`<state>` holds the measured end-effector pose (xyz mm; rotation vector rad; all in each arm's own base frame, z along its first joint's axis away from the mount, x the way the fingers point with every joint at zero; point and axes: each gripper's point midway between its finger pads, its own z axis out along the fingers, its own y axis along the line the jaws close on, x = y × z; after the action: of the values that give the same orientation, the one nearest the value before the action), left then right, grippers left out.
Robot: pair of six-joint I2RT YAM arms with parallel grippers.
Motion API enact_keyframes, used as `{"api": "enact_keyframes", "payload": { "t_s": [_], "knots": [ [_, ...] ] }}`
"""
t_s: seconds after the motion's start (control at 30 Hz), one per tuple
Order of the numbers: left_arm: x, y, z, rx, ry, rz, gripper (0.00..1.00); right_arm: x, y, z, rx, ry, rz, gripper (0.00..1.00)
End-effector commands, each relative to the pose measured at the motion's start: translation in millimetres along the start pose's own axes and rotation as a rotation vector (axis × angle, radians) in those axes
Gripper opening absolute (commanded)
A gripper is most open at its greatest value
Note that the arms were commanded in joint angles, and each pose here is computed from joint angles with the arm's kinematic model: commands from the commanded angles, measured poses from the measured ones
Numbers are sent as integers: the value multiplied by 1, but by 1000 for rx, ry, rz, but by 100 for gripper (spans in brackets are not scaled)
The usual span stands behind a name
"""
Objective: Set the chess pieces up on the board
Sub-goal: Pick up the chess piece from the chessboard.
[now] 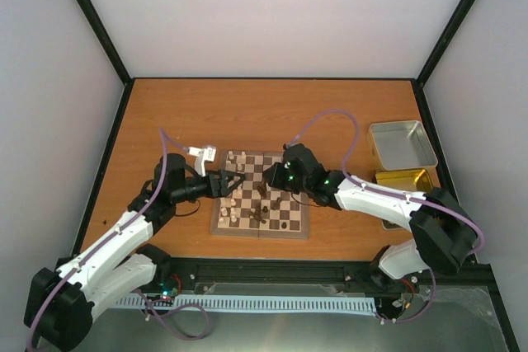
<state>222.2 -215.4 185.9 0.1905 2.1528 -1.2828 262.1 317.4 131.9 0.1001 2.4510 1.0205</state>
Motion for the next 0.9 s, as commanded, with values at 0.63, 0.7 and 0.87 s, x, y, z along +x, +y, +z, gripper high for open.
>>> {"api": "enact_keyframes", "payload": {
  "t_s": [0.63,0.7,0.87],
  "knots": [
    [27,-4,54,-22,150,13,59,4,10,-2,-55,18,84,5],
    [27,-4,54,-22,149,12,59,4,10,-3,-53,18,84,5],
    [24,-2,56,-34,139,3,47,4,8,-7,-52,10,85,5]
  ]
}}
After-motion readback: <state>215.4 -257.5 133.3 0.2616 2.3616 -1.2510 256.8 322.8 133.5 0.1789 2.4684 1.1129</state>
